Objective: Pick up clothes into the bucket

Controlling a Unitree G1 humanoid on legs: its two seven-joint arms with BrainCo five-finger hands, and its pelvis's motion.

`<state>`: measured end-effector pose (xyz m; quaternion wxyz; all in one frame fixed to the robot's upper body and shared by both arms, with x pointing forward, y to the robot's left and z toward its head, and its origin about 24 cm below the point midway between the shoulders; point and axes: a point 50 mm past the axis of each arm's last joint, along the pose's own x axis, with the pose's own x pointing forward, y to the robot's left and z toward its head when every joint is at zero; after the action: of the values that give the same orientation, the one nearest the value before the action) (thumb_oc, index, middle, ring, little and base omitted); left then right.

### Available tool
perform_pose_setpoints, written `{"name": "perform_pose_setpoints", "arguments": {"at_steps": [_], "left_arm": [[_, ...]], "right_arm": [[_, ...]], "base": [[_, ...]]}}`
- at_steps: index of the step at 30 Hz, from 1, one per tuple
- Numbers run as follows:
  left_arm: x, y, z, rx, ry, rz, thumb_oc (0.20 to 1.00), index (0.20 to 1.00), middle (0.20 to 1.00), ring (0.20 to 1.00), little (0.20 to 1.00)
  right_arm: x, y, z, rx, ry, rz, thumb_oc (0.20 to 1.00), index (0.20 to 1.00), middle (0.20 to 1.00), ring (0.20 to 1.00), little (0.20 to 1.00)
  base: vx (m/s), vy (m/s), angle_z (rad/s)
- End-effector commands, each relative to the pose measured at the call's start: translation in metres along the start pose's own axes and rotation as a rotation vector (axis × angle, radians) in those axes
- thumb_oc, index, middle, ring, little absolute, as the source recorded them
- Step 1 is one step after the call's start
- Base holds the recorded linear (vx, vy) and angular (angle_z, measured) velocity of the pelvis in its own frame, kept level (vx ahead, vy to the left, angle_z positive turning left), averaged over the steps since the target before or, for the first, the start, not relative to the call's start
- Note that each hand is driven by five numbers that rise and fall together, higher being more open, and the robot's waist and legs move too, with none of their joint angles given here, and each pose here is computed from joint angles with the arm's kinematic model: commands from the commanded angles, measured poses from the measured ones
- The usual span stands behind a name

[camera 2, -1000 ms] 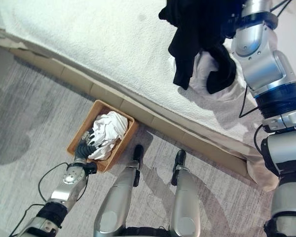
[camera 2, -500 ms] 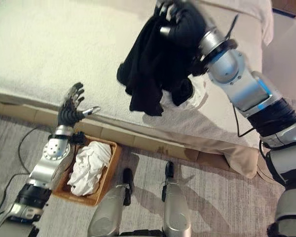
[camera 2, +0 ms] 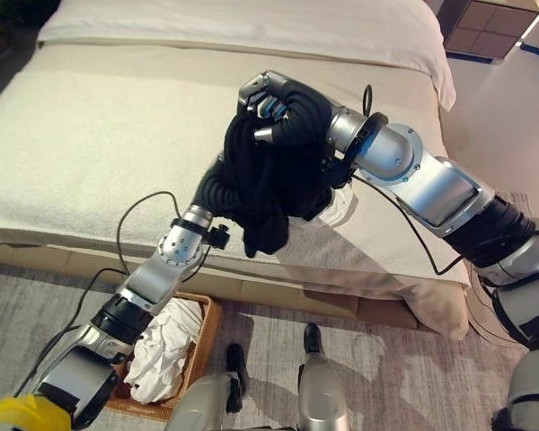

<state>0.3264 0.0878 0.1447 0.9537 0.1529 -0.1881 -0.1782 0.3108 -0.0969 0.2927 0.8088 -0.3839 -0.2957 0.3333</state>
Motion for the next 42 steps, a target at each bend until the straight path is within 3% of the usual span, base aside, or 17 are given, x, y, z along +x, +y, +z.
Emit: {"name": "perform_pose_setpoints", "arguments": {"at_steps": [1, 7, 8, 9, 10, 15, 16, 17, 18, 21, 25, 30, 33, 42], "left_arm": [[0.004, -0.032, 0.012, -0.171, -0.035, -0.192, 1.0, 1.0, 1.0, 1.0, 1.0], [0.005, -0.056, 0.012, -0.164, 0.002, -0.345, 1.0, 1.0, 1.0, 1.0, 1.0], [0.005, -0.057, 0.01, -0.177, 0.015, -0.35, 0.536, 0.536, 0.536, 0.536, 0.536], [0.005, -0.057, 0.008, -0.189, 0.027, -0.351, 0.253, 0.253, 0.253, 0.253, 0.253], [0.004, -0.057, 0.006, -0.196, 0.036, -0.348, 0.2, 0.2, 0.2, 0.2, 0.2], [-0.001, -0.053, -0.005, -0.28, 0.078, -0.27, 0.2, 0.2, 0.2, 0.2, 0.2], [-0.003, -0.051, -0.005, -0.323, 0.079, -0.243, 0.2, 0.2, 0.2, 0.2, 0.2], [-0.005, -0.049, -0.007, -0.366, 0.083, -0.213, 0.2, 0.2, 0.2, 0.2, 0.2], [-0.008, -0.049, -0.009, -0.389, 0.091, -0.196, 0.2, 0.2, 0.2, 0.2, 0.2], [-0.017, -0.043, -0.012, -0.464, 0.1, -0.13, 0.2, 0.2, 0.2, 0.2, 0.2], [-0.041, -0.038, -0.019, -0.658, 0.123, -0.028, 0.2, 0.2, 0.2, 0.2, 0.2], [-0.066, -0.033, -0.03, -0.75, 0.168, 0.047, 0.2, 0.2, 0.2, 0.2, 0.2], [-0.088, -0.02, -0.038, -0.802, 0.178, 0.14, 0.2, 0.2, 0.2, 0.2, 0.2], [-0.116, 0.033, -0.03, -0.707, 0.061, 0.375, 0.2, 0.2, 0.2, 0.2, 0.2]], "right_arm": [[0.006, 0.0, 0.031, 0.075, -0.174, -0.001, 0.2, 0.2, 0.2, 0.2, 0.2], [0.005, 0.002, 0.036, 0.119, -0.2, 0.003, 0.2, 0.2, 0.2, 0.2, 0.2], [0.003, 0.002, 0.038, 0.134, -0.215, -0.001, 0.2, 0.2, 0.2, 0.2, 0.2], [0.001, 0.001, 0.038, 0.141, -0.222, -0.006, 0.2, 0.2, 0.2, 0.2, 0.2], [-0.002, 0.0, 0.037, 0.165, -0.226, -0.027, 0.2, 0.2, 0.2, 0.2, 0.2], [-0.015, -0.007, 0.031, 0.182, -0.236, -0.123, 0.2, 0.2, 0.2, 0.2, 0.2], [-0.018, -0.01, 0.029, 0.186, -0.234, -0.158, 0.467, 0.467, 0.467, 0.467, 0.467], [-0.023, -0.012, 0.024, 0.191, -0.225, -0.197, 0.555, 0.555, 0.555, 0.555, 0.555], [-0.026, -0.013, 0.021, 0.199, -0.219, -0.223, 1.0, 1.0, 1.0, 1.0, 1.0], [-0.037, -0.011, 0.003, 0.26, -0.177, -0.313, 1.0, 1.0, 1.0, 1.0, 1.0], [-0.071, -0.014, -0.03, 0.184, -0.026, -0.535, 1.0, 1.0, 1.0, 1.0, 1.0], [-0.103, -0.006, -0.064, 0.127, 0.154, -0.705, 1.0, 1.0, 1.0, 1.0, 1.0], [-0.143, 0.028, -0.112, 0.244, 0.4, -0.83, 1.0, 1.0, 1.0, 1.0, 1.0], [-0.208, 0.121, -0.146, 0.526, 0.721, -0.944, 1.0, 1.0, 1.0, 1.0, 1.0]], "base": [[0.04, -0.028, -0.01], [0.05, -0.021, 0.0], [0.04, -0.022, 0.05], [0.04, -0.021, 0.09], [0.04, -0.019, 0.14], [0.04, -0.019, 0.08], [0.04, -0.014, 0.03], [0.05, -0.013, 0.05], [0.04, -0.013, 0.07], [0.03, -0.014, 0.05], [0.05, -0.012, 0.07], [0.03, -0.01, 0.1], [0.02, -0.006, 0.15], [-0.01, -0.01, 0.18]]}}
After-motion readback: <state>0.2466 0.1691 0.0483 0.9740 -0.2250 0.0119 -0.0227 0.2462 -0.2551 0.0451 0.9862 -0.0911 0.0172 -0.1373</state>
